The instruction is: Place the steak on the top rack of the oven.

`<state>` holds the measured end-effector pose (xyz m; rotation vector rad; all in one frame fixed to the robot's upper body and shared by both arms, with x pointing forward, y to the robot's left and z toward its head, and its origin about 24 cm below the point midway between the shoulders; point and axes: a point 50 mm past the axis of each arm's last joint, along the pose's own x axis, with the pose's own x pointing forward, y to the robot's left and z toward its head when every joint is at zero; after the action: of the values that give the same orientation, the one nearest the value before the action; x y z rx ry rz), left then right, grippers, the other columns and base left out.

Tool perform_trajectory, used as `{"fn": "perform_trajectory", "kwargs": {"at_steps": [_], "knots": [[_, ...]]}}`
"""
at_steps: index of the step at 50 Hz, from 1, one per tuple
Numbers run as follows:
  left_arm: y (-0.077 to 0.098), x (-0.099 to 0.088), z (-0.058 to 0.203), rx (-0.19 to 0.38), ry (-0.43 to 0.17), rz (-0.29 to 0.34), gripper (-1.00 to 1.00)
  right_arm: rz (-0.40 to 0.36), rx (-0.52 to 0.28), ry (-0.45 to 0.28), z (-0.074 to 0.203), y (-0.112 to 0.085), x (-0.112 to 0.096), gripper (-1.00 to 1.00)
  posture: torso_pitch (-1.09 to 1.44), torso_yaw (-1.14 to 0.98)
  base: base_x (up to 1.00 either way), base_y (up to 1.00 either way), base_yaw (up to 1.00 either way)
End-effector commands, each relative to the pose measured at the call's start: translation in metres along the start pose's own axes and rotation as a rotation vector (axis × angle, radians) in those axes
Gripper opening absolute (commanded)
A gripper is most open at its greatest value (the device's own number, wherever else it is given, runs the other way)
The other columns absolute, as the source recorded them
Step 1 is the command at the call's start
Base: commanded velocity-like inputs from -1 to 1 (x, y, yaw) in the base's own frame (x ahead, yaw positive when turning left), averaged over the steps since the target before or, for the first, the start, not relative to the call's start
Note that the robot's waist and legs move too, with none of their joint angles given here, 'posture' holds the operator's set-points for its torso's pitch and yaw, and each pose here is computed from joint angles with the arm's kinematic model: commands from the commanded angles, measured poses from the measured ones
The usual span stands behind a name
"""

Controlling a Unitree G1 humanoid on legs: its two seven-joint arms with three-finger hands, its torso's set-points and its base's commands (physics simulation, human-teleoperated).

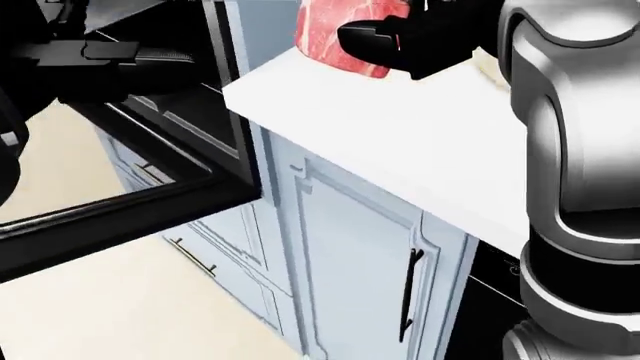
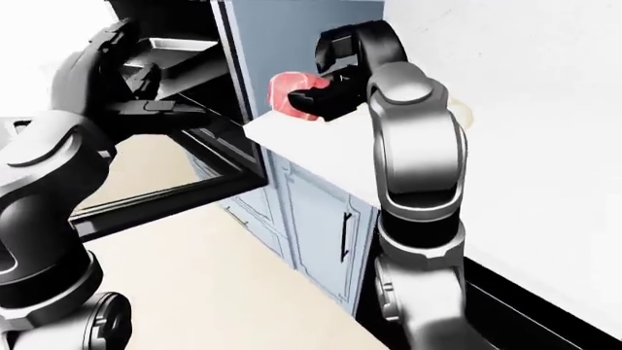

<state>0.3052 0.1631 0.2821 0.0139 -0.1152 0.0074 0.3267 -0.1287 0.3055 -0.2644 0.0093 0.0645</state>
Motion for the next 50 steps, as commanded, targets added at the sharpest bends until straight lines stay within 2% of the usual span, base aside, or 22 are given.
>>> {"fn": "perform_trajectory", "kwargs": {"at_steps": [1,44,50], "knots": [[0.0013,-0.0035,0.0154,-0.002,-0.079,0.010,1.00,-0.010,-0.007,-0.098,0.0179,-0.0027,-0.0073,-1.00,0.00,0.00,-0.17,0.00,1.00],[0.0012,-0.0033,0.0090,0.000,-0.069,0.010,1.00,-0.007,-0.006,-0.084,0.0083,-0.0001,-0.0050,-1.00,0.00,0.00,-0.17,0.00,1.00],[0.0007,-0.0031,0.0088,0.000,-0.069,0.009,1.00,-0.021,0.009,-0.090,0.0090,-0.0034,-0.0048,-1.00,0.00,0.00,-0.11,0.60,0.00]]}}
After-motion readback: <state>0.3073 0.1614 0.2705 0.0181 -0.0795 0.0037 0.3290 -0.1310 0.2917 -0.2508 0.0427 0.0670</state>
